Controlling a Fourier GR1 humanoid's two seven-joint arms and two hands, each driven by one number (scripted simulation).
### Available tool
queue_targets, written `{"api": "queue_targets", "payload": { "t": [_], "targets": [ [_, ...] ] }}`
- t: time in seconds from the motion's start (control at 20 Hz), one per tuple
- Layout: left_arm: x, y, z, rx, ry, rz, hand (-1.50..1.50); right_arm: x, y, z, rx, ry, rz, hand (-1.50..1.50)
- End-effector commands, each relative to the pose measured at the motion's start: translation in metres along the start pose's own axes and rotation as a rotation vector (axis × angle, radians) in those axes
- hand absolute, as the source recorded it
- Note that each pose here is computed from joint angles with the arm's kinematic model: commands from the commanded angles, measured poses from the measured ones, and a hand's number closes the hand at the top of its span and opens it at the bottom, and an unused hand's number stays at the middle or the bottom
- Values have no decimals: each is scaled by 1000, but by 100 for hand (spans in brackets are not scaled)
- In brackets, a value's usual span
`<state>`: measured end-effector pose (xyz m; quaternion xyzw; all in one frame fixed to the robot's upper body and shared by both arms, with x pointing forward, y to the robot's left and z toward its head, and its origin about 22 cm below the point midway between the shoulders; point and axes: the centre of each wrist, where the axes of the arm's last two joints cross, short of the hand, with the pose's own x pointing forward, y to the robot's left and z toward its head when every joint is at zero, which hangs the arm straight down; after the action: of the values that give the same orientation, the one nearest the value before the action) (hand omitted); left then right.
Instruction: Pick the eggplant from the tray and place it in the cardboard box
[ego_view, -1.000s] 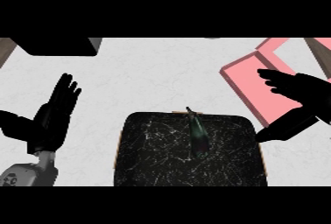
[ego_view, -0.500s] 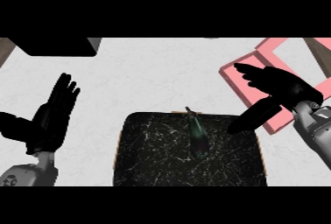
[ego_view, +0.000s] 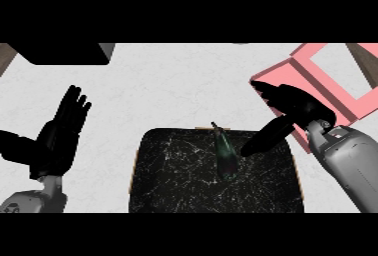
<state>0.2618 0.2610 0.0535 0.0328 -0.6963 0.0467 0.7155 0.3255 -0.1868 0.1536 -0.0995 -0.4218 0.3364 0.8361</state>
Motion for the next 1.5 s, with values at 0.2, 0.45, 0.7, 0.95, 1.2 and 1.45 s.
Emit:
{"api": "queue_targets", "payload": {
  "t": [0.2, 0.45, 0.7, 0.95, 1.2, 1.45],
  "targets": [
    [4, 3, -6, 1, -6, 10, 0, 6, 35, -14, -44, 69, 21, -150],
    [2, -16, -5, -8, 9, 15, 0, -3, 26, -13, -16, 79, -3, -150],
    [-6, 5, 1, -5, -5, 4, 0, -5, 39, -20, 9, 101, 5, -150],
    [-8, -17, 14, 4, -8, 10, 0, -35, 63, -26, -16, 115, 58, -150],
    [-12, 8, 5, -4, 0, 14, 0, -16, 58, -50, -11, 133, 54, -150],
    [14, -5, 7, -1, -12, 11, 0, -14, 74, -40, 4, 124, 57, -150]
  ]
}}
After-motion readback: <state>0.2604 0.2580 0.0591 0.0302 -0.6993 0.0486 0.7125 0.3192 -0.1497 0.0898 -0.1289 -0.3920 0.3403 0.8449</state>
